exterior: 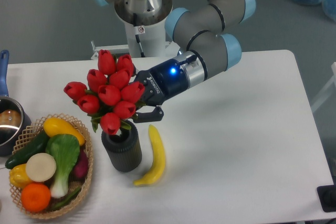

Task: Insert the flowers into the vase
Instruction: 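Lower the tulip stems into the grey vase opening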

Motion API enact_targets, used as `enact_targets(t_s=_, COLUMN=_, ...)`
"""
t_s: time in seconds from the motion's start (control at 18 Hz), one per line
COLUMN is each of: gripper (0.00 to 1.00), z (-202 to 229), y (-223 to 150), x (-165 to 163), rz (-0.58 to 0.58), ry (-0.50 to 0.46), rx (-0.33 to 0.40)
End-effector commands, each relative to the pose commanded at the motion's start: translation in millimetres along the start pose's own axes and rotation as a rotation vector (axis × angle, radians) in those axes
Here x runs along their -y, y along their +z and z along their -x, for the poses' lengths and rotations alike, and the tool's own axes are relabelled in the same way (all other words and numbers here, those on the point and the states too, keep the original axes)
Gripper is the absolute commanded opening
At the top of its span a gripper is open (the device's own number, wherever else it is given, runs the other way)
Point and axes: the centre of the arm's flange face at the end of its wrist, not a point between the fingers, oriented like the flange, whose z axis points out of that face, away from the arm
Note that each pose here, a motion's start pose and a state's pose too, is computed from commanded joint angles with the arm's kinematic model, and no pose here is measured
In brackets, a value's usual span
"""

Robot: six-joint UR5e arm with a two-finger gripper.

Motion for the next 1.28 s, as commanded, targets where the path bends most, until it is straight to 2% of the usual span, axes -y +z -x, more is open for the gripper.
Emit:
enact_targets(t_s=0.39, gripper=0.44, z=-9, y=-4, x=-27, rz=0.002, ry=0.026, rx=0.009)
enact_targets(t_s=1.28, gripper=0.44, z=-14, y=-3, x=-40, rz=0.006, ry=0.045, rx=0.008)
